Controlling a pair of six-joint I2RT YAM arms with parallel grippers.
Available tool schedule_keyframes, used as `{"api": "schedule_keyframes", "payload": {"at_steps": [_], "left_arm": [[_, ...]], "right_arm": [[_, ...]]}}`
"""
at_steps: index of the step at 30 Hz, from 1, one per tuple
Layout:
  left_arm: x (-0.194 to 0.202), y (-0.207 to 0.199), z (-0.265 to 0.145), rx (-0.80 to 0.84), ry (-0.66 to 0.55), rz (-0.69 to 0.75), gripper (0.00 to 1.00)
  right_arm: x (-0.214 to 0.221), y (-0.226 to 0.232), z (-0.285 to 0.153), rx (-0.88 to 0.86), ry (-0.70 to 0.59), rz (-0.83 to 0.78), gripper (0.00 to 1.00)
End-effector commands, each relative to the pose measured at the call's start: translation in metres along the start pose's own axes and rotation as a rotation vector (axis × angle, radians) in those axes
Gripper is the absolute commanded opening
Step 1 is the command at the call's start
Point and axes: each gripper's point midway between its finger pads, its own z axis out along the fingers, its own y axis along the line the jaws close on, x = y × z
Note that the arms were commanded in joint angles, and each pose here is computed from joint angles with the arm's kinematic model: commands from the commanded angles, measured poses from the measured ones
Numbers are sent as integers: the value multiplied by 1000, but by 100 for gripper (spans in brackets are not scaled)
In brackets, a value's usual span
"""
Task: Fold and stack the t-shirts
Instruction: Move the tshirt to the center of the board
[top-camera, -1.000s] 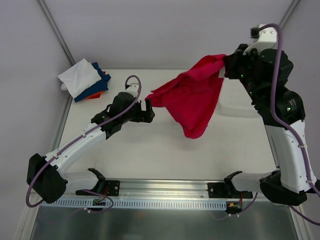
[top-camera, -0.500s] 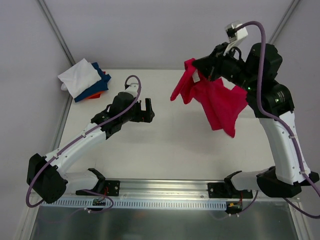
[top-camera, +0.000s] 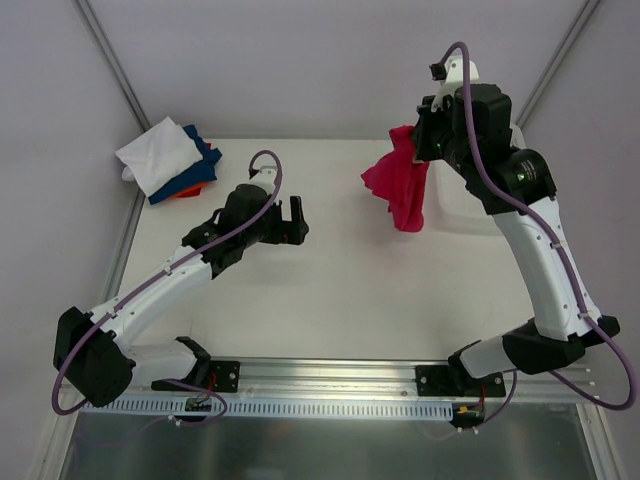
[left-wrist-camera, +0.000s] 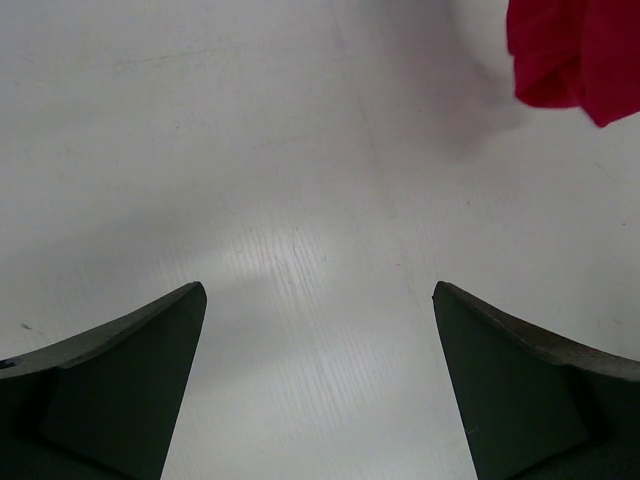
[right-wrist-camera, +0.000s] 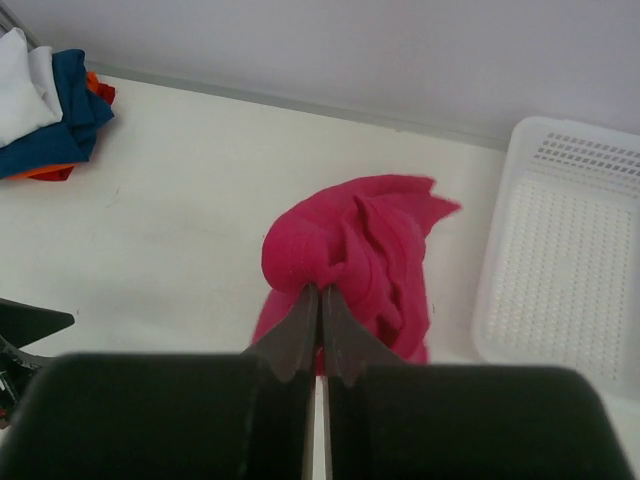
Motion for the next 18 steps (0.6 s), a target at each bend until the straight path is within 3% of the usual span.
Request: {"api": "schedule_keyframes", "payload": {"at_steps": [1,2,3,4,7,14,18], "left_arm": [[-7,-7,-5,20,-32,-3,99],[-8,-7,-5,20,-32,-5,99],[-8,-8,-4,22,-32,-7,99],[-7,-8,-3,21,-26,-6,99],[-6,-8,-3,23,-23,-9,99],[-5,-11,1,27,-12,-13,99],[-3,-11,5,23,0,-11,99]], "right_arm": [[-26,8,-8,-52,-65,19,1],[-19,10,-2,-57,-34,7,2],[-17,11,0,-59,-21,5,24],[-14,12,2,-64,-7,2,35],[-13,15,2,-79,-10,-4,52],[8,10,4,-64,33,-33,51],[45,4,22,-26,124,-48,43]]}}
